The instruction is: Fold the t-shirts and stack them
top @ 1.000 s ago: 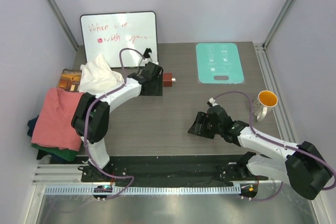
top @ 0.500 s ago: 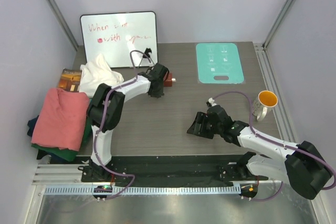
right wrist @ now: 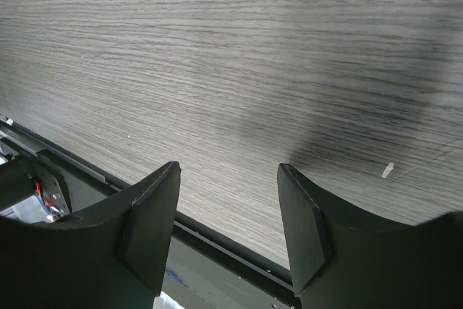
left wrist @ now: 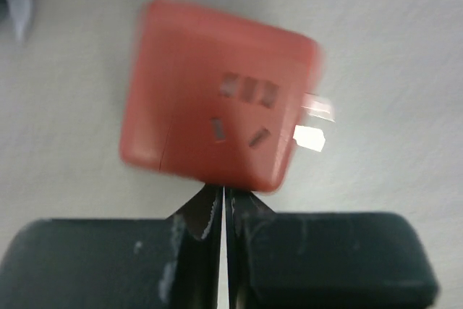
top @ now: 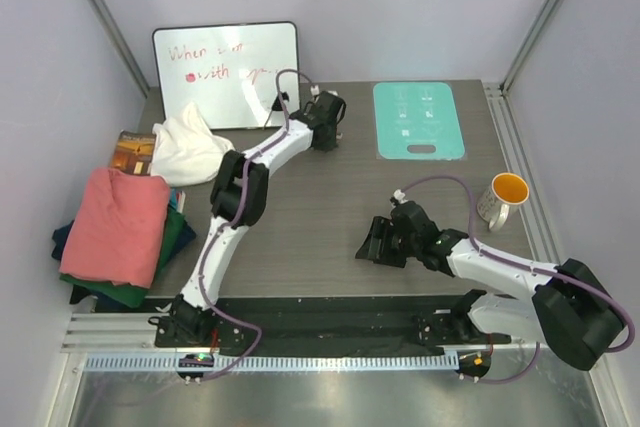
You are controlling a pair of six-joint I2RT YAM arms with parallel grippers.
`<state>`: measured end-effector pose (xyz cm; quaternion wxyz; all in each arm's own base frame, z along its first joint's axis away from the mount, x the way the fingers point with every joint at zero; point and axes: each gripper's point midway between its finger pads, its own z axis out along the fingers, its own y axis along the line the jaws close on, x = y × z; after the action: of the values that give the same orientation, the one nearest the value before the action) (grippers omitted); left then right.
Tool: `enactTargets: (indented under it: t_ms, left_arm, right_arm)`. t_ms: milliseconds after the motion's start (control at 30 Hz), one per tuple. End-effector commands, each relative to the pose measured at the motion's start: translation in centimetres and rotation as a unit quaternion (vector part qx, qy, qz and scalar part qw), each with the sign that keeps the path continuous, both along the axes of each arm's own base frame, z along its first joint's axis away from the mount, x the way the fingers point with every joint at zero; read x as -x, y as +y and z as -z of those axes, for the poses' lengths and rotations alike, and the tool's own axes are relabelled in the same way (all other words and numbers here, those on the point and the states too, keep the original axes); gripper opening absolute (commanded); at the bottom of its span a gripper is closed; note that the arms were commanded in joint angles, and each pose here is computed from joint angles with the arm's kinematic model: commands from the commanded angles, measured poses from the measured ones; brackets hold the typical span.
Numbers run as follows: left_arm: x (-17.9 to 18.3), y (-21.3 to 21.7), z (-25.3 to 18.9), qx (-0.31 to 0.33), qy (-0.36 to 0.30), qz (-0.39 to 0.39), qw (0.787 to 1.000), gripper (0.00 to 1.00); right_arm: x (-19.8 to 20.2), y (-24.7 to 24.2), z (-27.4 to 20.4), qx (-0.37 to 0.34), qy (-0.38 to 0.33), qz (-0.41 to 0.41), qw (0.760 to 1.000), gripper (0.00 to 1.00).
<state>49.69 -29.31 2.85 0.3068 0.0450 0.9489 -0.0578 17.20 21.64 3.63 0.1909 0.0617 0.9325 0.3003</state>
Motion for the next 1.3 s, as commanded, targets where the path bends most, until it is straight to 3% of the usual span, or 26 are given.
enactTargets:
  t_ms: [0, 33, 167, 200, 267, 300, 333, 367, 533, 667, 700, 733, 900, 1000, 1267]
  left_arm:
    - [-5.9, -3.5, -3.8, 0.043, -0.065, 0.009, 0.997, 0.04]
    - [-6.4, -3.1, -0.9, 0.035, -0.047, 0.003, 0.998, 0.06]
    - [-8.0, -3.8, -3.9, 0.094, -0.076, -0.012, 0.993, 0.17]
    - [-6.6, -3.0, -1.5, 0.079, -0.048, -0.014, 0.996, 0.29]
    - [-6.3, -2.9, -5.0, 0.094, -0.08, -0.012, 0.992, 0.4]
    - [-4.8, -1.8, -2.8, 0.076, -0.056, -0.016, 0.995, 0.45]
    - [-4.4, -1.4, -3.4, 0.072, -0.06, -0.015, 0.995, 0.47]
    - [-3.8, -1.1, -5.2, 0.075, -0.068, -0.014, 0.995, 0.48]
    - [2.0, 2.3, -5.1, 0.045, -0.038, -0.014, 0.998, 0.49]
    - [6.6, 5.2, -6.6, 0.061, -0.051, -0.037, 0.996, 0.7]
    - [8.5, 6.4, -5.1, 0.056, -0.032, -0.049, 0.997, 0.7]
    - [9.2, 7.1, -6.9, 0.063, -0.048, -0.058, 0.995, 0.71]
    - [14.0, 11.1, -5.7, 0.046, -0.026, -0.121, 0.991, 0.72]
    - [15.2, 13.4, -5.6, 0.03, -0.036, -0.152, 0.987, 0.77]
    - [11.9, 18.6, -6.6, 0.012, -0.018, -0.227, 0.974, 0.78]
  right_arm:
    - [-0.5, 0.9, -1.1, -0.013, -0.015, -0.011, 1.0, 0.62]
    - [-0.4, 0.7, -1.0, -0.008, -0.012, -0.012, 1.0, 0.62]
    - [-0.3, 0.4, -1.5, -0.005, -0.017, -0.011, 1.0, 0.62]
    - [-0.3, 0.3, -1.6, -0.007, -0.022, -0.01, 1.0, 0.62]
    - [-0.2, 0.2, -1.5, -0.009, -0.02, -0.006, 1.0, 0.62]
    - [-0.1, 0.3, -1.4, -0.011, -0.021, -0.007, 1.0, 0.62]
    - [0.0, 0.3, -1.3, -0.013, -0.018, -0.008, 1.0, 0.62]
    - [-0.1, 0.5, -1.4, -0.018, -0.018, -0.008, 1.0, 0.62]
    - [-0.3, 0.9, -1.6, -0.03, -0.023, -0.01, 0.999, 0.62]
    - [-0.5, 1.0, -1.2, -0.026, -0.025, -0.007, 0.999, 0.63]
    - [-0.4, 1.1, -1.0, -0.026, -0.021, -0.011, 0.999, 0.63]
    - [-0.3, 1.2, -1.0, -0.024, -0.02, -0.019, 0.999, 0.63]
    - [0.4, 2.2, -0.5, -0.024, -0.013, -0.041, 0.999, 0.64]
    - [0.6, 2.7, -0.5, -0.026, -0.014, -0.05, 0.998, 0.64]
    - [1.2, 3.1, -0.5, -0.038, -0.013, -0.052, 0.998, 0.64]
